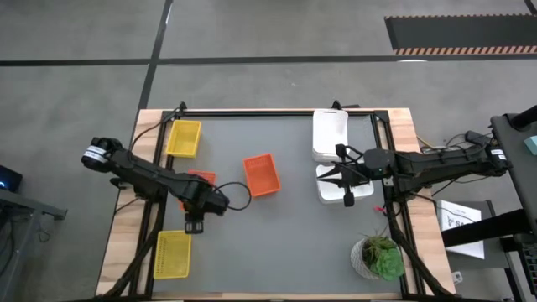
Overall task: Stack baskets by color
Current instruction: Stack the left orange bin on top of the right orange bin
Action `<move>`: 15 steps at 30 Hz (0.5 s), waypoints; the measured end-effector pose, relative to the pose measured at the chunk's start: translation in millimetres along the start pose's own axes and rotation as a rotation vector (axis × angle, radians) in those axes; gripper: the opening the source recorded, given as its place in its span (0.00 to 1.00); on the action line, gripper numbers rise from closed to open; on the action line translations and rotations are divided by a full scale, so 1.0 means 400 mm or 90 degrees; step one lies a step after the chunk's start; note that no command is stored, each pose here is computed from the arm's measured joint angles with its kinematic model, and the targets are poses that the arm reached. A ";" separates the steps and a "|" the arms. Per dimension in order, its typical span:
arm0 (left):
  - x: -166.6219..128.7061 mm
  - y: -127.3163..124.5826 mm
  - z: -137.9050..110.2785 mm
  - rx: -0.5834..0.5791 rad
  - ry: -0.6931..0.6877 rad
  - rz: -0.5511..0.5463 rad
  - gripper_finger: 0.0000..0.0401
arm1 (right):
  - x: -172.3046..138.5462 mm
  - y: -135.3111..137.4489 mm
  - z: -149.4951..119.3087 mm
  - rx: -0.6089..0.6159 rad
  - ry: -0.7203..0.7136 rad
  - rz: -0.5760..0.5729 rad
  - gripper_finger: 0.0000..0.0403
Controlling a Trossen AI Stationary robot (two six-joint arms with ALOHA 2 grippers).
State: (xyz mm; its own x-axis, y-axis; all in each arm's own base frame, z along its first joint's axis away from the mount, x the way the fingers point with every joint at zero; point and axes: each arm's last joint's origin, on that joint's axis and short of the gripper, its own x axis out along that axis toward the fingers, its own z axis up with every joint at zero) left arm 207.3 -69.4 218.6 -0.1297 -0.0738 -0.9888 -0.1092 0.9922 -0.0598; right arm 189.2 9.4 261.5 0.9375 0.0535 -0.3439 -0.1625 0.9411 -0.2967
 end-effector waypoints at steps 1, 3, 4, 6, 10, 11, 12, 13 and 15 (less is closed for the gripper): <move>0.006 0.001 -0.001 0.001 -0.002 0.010 0.29 | 0.000 0.000 0.000 0.000 -0.001 0.000 0.02; 0.023 0.002 0.000 0.002 -0.010 0.008 0.29 | 0.000 0.000 0.000 0.000 0.000 0.000 0.02; 0.034 0.003 0.001 0.003 -0.016 0.006 0.29 | 0.000 0.000 0.000 0.001 0.001 0.000 0.02; 0.055 0.006 0.000 0.003 -0.020 0.005 0.29 | 0.000 0.001 -0.003 0.002 0.007 0.002 0.02; 0.091 0.014 -0.001 0.002 -0.037 0.020 0.28 | 0.000 0.002 -0.005 0.002 0.013 0.004 0.02; 0.097 0.015 -0.001 0.002 -0.042 0.027 0.27 | -0.001 0.002 -0.005 0.002 0.012 0.004 0.02; 0.101 0.016 -0.001 0.002 -0.046 0.030 0.25 | -0.001 0.001 -0.004 0.002 0.012 0.004 0.02; 0.102 0.017 0.000 0.002 -0.049 0.031 0.23 | -0.001 0.001 -0.004 0.002 0.012 0.004 0.02; 0.103 0.017 0.001 -0.005 -0.053 0.031 0.17 | -0.001 0.001 -0.004 0.002 0.012 0.004 0.02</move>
State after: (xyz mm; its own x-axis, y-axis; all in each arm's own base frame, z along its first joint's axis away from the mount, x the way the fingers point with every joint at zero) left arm 201.6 -65.8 177.5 -0.0524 -0.0162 -0.9985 -0.1126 0.9936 -0.0102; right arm 188.2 9.3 259.9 0.9307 0.0528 -0.3621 -0.1670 0.9417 -0.2921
